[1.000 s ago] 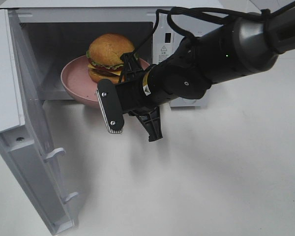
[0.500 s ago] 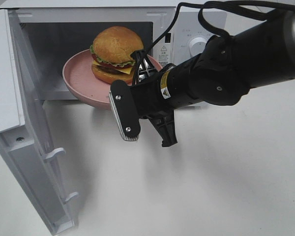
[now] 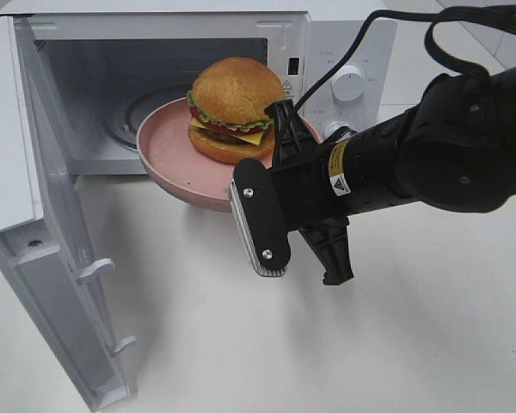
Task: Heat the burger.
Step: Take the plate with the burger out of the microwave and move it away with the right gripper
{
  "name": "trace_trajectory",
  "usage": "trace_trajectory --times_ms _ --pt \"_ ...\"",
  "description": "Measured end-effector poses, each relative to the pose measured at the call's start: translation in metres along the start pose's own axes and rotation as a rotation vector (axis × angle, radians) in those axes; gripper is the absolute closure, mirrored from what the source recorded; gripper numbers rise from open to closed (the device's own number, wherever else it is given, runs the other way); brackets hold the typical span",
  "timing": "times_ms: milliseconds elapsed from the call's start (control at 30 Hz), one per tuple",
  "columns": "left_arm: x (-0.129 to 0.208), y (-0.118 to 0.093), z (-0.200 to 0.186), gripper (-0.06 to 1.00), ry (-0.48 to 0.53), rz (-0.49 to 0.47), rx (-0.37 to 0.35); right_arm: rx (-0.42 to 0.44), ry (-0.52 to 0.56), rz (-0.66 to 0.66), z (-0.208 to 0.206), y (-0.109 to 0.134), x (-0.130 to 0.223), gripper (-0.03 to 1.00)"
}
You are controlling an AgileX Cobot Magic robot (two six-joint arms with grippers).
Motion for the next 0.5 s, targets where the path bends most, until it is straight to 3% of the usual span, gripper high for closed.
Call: trace_trajectory --times_ms 500 --pt "0.000 0.000 0.000 -0.03 0.000 0.000 0.000 0.039 -0.013 0.002 -0.046 0.019 0.010 0.88"
Point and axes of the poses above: a point on each arm's last joint axis where the gripper is mounted, z pointing out along that axis toward the gripper, y along the wrist's bending axis when the last joint is at zero, x = y × z, the point moved 1 cm from there along z, pointing out along that axis toward the gripper, and after that the axes turned 12 degrees about z, right-handed, at the moved point
